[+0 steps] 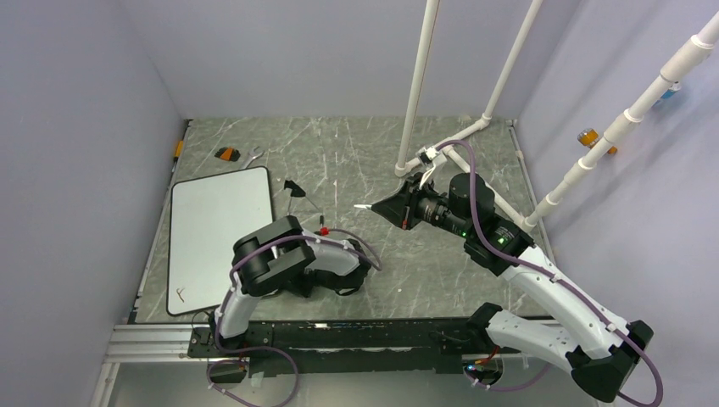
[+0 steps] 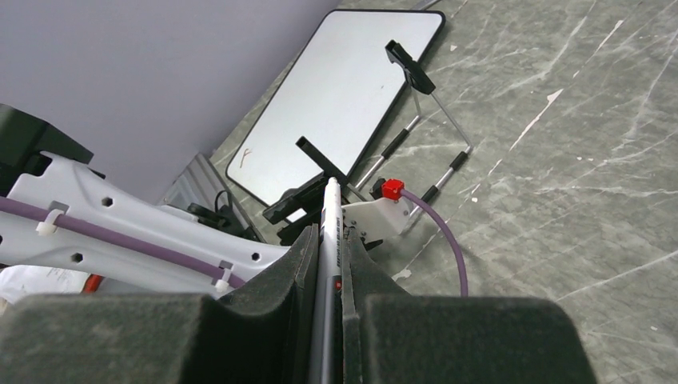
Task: Write a sentence on the whiteboard
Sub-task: Pick up the whiteboard at the center of the board.
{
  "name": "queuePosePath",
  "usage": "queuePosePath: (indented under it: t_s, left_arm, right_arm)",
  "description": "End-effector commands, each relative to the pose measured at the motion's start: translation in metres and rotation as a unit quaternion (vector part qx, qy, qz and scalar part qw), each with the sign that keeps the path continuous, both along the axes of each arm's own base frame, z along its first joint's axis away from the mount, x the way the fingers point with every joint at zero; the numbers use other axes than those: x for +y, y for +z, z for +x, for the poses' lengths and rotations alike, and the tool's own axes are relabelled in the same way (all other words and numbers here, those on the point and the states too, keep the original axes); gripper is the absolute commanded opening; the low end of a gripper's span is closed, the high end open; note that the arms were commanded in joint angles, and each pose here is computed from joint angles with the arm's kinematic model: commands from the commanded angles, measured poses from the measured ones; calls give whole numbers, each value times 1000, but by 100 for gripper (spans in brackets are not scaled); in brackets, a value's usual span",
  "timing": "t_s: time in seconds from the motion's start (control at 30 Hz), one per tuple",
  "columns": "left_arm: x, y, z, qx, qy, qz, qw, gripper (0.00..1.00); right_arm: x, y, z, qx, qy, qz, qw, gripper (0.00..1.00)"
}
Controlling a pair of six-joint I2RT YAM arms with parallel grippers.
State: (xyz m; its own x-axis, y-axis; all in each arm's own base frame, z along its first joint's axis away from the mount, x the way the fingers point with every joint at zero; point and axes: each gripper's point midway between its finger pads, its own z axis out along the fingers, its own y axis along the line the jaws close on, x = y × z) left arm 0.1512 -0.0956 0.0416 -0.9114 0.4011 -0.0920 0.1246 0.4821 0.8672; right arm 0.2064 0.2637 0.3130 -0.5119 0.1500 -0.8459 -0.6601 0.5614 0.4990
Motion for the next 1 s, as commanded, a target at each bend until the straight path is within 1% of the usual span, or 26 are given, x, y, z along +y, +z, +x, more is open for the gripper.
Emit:
queuePosePath:
  t_s: [0.0,0.1,0.23,0.37,0.43,0.53,0.57,0.67,0.7,0.87,0.97]
  left_arm:
    - [-5,5,0,-13,26,5,1000,78]
    - [0,6,-1,-13,45,30,998,77]
    - [9,5,-8,-8,61,43,997,68]
    - [13,6,-9,-9,71,39,997,68]
    - [14,6,-8,-8,74,41,996,66]
    - [16,5,-6,-3,75,46,996,56]
    - [17,5,-5,-4,76,49,996,48]
    - [30,13,-3,-18,83,62,994,8]
    - [31,12,-2,-18,86,56,995,0]
    - [30,19,1,-40,84,42,995,0]
    - [23,27,3,-53,73,14,996,0]
  right_arm:
    - [1,15,-2,-17,10,23,1000,0]
    - [1,14,-2,-15,14,25,999,0]
    - [1,13,-2,-13,20,27,999,0]
    - [0,14,-2,-13,23,32,999,0]
    - [0,14,-2,-12,25,34,999,0]
    - [-3,13,-2,-11,24,34,999,0]
    - [-4,14,-2,-12,23,35,999,0]
    - [-8,14,-2,-14,20,37,999,0]
    - [-8,13,-2,-13,21,38,999,0]
    - [-9,11,-1,-10,24,44,999,0]
    - [-9,12,0,-9,24,47,999,0]
